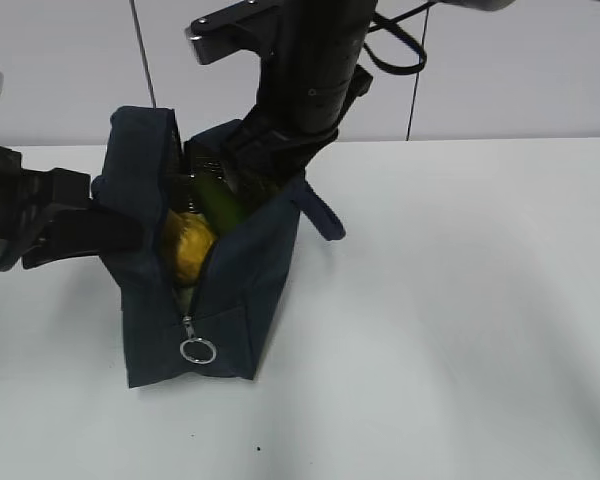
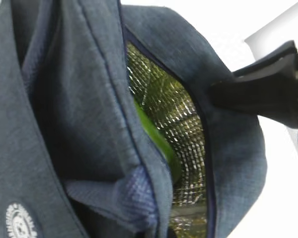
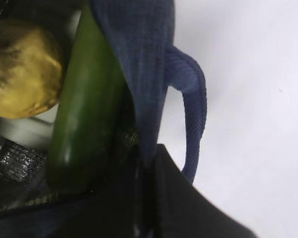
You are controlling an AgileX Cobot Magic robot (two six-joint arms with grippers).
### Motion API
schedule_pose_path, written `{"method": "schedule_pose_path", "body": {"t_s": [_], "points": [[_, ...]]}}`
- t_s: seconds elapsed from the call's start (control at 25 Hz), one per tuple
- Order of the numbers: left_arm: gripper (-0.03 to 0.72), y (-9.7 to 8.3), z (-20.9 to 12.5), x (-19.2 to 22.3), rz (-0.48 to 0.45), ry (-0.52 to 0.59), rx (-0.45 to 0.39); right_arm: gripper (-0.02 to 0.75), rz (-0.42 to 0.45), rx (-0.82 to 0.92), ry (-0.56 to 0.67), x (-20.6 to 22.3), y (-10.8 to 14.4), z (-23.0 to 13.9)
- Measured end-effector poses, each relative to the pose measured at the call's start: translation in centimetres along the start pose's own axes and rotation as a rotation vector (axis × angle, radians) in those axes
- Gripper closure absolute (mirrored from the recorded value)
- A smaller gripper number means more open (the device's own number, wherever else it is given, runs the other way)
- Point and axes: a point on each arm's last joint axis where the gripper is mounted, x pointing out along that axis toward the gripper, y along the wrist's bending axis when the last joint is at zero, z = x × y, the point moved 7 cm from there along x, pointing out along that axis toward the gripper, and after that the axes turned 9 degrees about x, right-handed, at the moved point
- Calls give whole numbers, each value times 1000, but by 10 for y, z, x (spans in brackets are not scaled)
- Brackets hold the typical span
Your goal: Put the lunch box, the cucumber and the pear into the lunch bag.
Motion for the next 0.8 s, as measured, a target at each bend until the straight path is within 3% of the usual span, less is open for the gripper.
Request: {"method": "schedule_pose_path", "body": {"t_s": [0.32, 0.6, 0.8], "points": [[706, -25, -1, 18, -75, -7, -1, 732, -105, -29, 70, -21, -19, -13], [706, -29, -11, 41, -113, 40, -65, 732, -152, 0, 67, -21, -27, -13], [706, -33, 3, 47, -151, 30, -37, 732, -159, 58, 75, -19, -45, -15]]}}
